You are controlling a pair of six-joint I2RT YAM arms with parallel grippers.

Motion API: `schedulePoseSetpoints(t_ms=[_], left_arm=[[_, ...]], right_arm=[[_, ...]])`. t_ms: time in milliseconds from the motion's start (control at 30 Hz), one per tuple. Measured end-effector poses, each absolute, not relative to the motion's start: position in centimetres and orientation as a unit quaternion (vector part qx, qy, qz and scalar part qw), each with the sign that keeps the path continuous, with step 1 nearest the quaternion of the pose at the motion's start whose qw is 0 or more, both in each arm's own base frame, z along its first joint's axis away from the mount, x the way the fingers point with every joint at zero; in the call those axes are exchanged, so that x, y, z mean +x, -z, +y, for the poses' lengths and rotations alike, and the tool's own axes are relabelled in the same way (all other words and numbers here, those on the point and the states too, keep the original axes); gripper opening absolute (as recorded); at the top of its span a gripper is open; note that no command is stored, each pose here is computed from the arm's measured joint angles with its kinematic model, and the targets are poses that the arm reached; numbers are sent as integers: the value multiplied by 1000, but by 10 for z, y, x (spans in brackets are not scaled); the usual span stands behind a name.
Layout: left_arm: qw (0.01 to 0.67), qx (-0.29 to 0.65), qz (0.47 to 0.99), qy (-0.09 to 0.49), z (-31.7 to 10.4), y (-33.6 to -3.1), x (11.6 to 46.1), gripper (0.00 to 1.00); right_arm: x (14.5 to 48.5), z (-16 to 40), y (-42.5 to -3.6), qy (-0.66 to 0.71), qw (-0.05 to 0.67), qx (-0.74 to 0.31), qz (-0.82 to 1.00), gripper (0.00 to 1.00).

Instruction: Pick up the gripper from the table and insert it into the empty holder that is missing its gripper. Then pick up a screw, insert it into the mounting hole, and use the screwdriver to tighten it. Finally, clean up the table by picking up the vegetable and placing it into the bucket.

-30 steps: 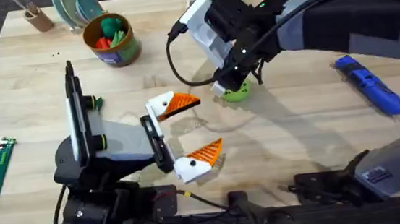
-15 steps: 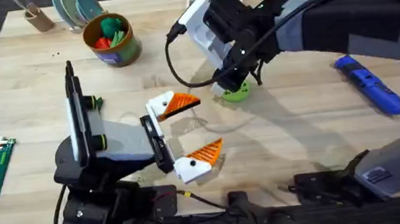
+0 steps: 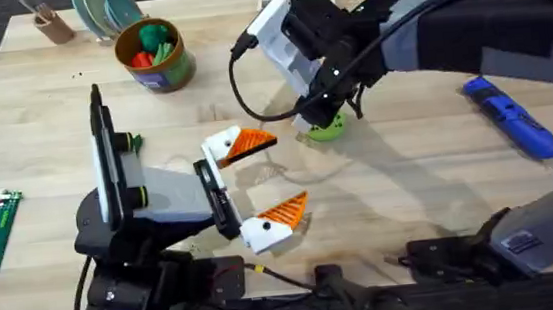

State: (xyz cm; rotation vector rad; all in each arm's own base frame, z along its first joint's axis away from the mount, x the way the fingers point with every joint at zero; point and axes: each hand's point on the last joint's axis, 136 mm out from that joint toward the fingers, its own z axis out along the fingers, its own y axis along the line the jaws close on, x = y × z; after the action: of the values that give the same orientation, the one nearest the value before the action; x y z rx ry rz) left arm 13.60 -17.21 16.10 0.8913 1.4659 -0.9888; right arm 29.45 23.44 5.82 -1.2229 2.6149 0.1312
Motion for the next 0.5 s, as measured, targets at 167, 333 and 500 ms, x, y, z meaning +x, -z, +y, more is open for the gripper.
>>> schedulePoseSetpoints(t_ms=[167,333,500], left_arm=[[549,376,619,417,-172,-161,136,993],[549,376,619,417,-172,-161,136,993],[549,376,619,417,-172,-161,136,993]], right_arm=[[295,234,-58,-45,126,-420,898,213],[295,234,-58,-45,126,-420,898,183],[295,234,-57,-45,124,-420,898,181]])
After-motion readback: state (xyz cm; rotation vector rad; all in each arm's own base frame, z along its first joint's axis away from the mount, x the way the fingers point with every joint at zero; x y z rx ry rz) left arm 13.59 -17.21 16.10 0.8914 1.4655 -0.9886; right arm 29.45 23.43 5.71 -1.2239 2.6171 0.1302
